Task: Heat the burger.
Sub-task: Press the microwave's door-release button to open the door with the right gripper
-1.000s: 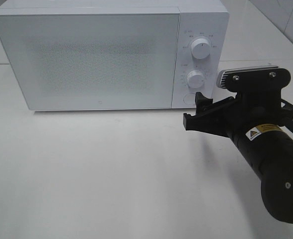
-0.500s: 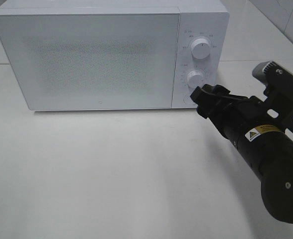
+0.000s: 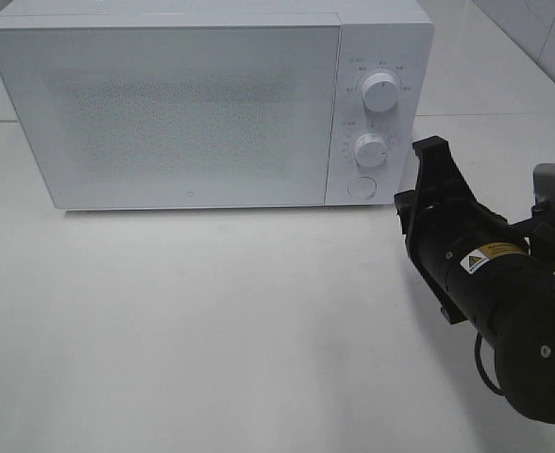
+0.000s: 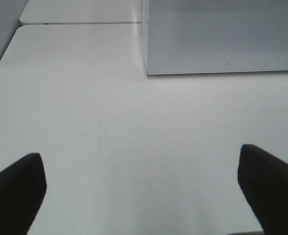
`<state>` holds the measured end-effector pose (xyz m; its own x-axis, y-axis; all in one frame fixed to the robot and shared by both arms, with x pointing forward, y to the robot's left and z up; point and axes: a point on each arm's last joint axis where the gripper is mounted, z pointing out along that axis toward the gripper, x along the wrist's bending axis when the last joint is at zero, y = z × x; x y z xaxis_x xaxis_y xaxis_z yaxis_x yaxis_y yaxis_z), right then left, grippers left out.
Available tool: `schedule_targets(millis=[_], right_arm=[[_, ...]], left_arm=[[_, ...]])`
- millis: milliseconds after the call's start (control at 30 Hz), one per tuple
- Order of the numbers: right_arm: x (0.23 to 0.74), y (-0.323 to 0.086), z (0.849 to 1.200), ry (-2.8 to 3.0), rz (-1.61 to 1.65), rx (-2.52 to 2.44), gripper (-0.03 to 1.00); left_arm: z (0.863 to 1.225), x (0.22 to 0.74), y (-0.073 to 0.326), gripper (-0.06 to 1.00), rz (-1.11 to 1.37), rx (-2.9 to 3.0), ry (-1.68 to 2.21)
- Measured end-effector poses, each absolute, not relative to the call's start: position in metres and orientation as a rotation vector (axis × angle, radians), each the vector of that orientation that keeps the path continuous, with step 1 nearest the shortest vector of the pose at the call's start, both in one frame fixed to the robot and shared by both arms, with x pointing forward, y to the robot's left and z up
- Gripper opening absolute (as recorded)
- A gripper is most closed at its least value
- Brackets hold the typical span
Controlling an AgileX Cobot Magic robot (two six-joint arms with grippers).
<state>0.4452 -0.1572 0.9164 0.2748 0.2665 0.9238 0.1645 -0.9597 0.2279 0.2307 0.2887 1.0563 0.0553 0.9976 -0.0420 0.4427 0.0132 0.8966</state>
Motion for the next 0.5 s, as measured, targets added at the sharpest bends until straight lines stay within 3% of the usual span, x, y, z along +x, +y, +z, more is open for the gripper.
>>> schedule_targets(millis=[500], right_arm=[[0.451,-0.149,0.894,0.170,1.739,2.632,0.02]], left_arm=[[1.056,0.231,0.289,0.99,0.888,1.543,1.499]])
